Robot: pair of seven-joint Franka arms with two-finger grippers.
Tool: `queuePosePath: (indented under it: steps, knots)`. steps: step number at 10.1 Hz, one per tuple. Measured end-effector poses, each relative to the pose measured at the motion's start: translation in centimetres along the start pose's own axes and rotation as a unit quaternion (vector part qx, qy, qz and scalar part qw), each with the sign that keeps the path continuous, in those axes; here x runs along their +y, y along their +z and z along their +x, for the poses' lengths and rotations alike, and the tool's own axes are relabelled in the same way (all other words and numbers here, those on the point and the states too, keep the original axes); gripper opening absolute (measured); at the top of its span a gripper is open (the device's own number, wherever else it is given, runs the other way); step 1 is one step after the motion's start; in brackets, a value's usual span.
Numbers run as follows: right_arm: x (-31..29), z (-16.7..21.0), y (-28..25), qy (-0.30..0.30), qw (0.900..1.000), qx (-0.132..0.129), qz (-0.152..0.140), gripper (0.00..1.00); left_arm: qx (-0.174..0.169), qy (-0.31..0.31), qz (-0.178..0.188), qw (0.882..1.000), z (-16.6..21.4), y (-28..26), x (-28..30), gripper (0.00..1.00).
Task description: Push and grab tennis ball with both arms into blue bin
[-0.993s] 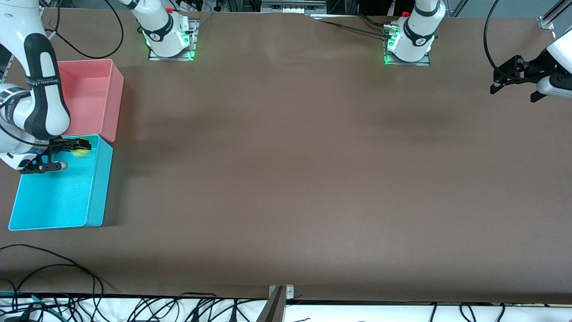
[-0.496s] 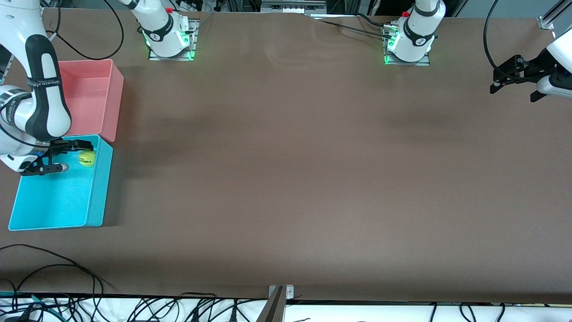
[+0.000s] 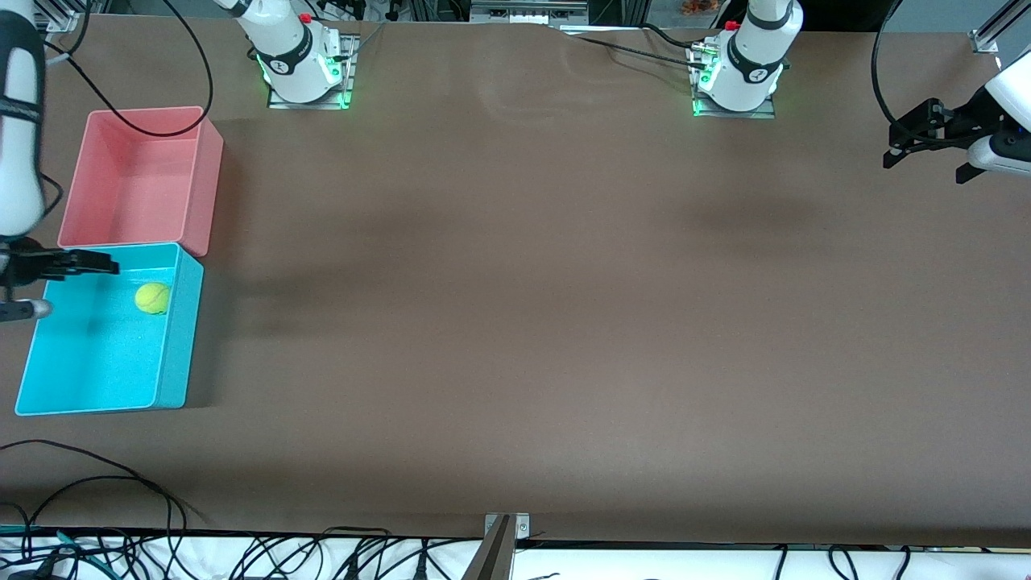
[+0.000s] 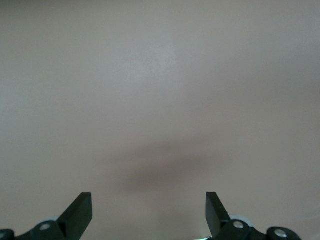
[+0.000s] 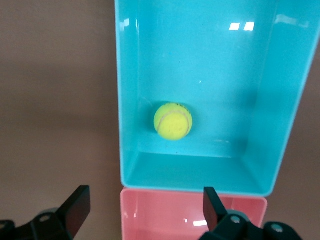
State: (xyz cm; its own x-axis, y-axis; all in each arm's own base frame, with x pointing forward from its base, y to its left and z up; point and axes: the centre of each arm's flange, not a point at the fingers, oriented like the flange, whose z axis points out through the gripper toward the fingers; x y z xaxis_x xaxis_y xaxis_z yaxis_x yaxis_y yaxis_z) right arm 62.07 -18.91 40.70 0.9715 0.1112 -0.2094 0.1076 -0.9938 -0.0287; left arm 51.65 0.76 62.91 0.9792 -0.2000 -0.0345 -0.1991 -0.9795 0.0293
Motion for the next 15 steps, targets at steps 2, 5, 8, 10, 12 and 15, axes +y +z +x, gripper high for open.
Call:
queuePosePath:
  steps: [2,5,8,10,12,15]
  knots:
    - [-1.6,-0.6,-6.4,0.037,0.999,-0.002,0.004,1.0,0.0,0.001,0.0,1.0,0.0,0.0,0.1,1.0]
    - [-5.9,-3.1,-13.4,0.084,0.996,0.016,0.0,1.0,0.001,0.004,-0.001,1.0,0.1,-0.1,0.4,1.0]
    - [-12.8,-7.2,-15.6,0.099,0.995,0.035,-0.002,1.0,0.003,0.006,-0.003,1.0,0.1,-0.2,0.7,1.0]
    - [-16.3,-9.0,-14.8,0.127,0.989,0.071,0.004,1.0,0.003,0.006,-0.003,1.0,0.2,-0.3,0.7,1.0]
    - [-18.7,-10.1,-13.4,0.12,0.99,0.078,0.003,1.0,0.004,0.006,-0.003,1.0,0.2,-0.3,0.7,1.0]
    - [-17.4,-11.7,-14.3,0.132,0.988,0.081,0.002,1.0,0.003,0.006,-0.003,1.0,0.2,-0.3,0.7,1.0]
